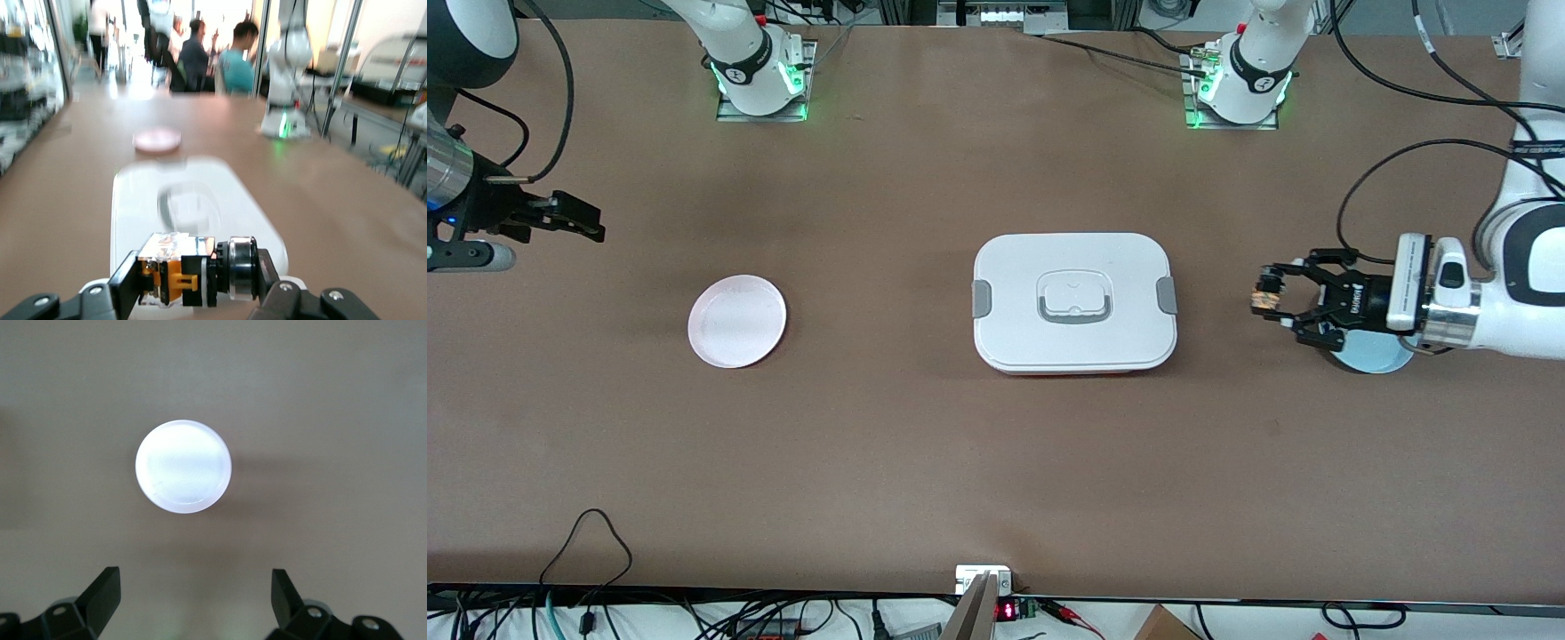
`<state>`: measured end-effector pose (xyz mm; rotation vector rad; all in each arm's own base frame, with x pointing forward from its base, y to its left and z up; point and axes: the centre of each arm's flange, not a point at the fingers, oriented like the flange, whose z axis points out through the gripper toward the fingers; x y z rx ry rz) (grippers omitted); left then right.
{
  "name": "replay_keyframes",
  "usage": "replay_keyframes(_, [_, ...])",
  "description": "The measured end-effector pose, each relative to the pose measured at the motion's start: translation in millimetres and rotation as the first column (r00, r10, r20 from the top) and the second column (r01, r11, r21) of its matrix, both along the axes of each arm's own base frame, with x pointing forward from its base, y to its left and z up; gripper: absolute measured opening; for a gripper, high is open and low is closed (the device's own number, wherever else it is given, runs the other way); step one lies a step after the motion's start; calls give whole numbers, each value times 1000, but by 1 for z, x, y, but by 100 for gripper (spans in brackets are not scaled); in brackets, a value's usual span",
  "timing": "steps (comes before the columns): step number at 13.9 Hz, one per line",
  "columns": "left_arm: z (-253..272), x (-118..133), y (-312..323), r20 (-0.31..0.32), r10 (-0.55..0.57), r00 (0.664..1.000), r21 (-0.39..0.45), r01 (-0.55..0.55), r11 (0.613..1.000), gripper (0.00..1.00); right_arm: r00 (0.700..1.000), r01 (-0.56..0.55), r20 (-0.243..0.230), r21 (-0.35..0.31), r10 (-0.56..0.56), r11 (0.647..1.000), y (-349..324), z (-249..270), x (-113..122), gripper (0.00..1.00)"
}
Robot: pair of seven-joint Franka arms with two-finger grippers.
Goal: Transfer orange switch to right arm and place
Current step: 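Lift the orange switch with the left gripper while the right gripper approaches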
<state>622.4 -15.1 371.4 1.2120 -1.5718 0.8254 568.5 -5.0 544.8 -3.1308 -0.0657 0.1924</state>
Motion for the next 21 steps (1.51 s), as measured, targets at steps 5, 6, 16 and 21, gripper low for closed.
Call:
replay_keyframes(5, [67, -4, -104, -21, 81, 996, -242, -84, 967, 71, 987, -82, -120, 214, 110, 973, 17, -60, 0, 100])
replay_keyframes(6, [75, -12, -124, -44, 105, 993, -282, -114, 953, 71, 983, -86, -136, 265, 125, 960, 25, -67, 0, 100])
replay_keyframes(16, [122, -93, -265, -81, 255, 963, -209, -267, 941, 71, 976, -20, -114, 797, 184, 603, 189, -31, -14, 100])
replay_keyframes(21, [112, -117, -287, -131, 277, 952, -166, -296, 940, 71, 988, 54, -107, 920, 116, 388, 270, -26, -13, 100])
